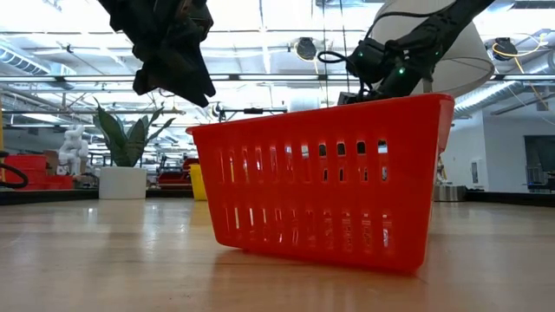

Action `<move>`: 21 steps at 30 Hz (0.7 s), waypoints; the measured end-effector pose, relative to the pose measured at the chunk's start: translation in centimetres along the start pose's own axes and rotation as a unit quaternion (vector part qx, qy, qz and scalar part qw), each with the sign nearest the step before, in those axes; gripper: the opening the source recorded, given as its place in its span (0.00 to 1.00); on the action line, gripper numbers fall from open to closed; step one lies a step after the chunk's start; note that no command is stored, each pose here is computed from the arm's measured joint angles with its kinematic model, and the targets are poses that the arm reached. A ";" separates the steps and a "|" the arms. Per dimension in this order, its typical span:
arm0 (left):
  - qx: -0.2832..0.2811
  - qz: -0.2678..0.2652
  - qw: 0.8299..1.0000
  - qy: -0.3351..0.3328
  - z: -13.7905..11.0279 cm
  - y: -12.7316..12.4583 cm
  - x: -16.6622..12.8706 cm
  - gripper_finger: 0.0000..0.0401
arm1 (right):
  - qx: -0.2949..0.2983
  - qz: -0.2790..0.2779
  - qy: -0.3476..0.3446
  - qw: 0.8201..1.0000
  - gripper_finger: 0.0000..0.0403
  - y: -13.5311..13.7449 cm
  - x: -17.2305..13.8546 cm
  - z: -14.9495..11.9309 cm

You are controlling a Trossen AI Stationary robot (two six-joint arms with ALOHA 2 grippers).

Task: Stack baskets by color
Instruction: Stack the bottom black basket on the top black basket

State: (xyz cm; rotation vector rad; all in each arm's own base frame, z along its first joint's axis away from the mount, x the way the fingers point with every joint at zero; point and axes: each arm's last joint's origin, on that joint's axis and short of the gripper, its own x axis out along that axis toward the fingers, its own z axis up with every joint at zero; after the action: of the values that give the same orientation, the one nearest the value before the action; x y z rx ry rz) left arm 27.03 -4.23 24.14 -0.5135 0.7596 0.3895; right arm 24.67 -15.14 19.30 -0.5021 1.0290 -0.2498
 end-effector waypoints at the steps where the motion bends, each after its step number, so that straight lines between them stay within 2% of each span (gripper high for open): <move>1: 0.000 0.000 1.000 0.000 0.0 0.0 0.0 0.29 | 0.000 0.001 0.001 1.000 0.02 0.0 0.1 0.0; 11: 0.008 0.000 1.000 0.000 0.0 0.0 0.0 0.29 | 0.021 0.009 0.007 1.000 0.03 0.2 0.7 -0.1; 21: 0.008 -0.004 1.000 0.004 0.0 0.0 0.0 0.29 | 0.040 0.003 0.008 0.999 0.27 -0.1 0.6 -0.3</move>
State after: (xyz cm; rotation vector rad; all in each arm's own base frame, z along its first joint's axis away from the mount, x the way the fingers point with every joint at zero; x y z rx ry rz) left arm 27.02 -4.28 24.13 -0.5031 0.7669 0.3751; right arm 24.67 -15.54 18.77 -0.4241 1.0327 -0.2890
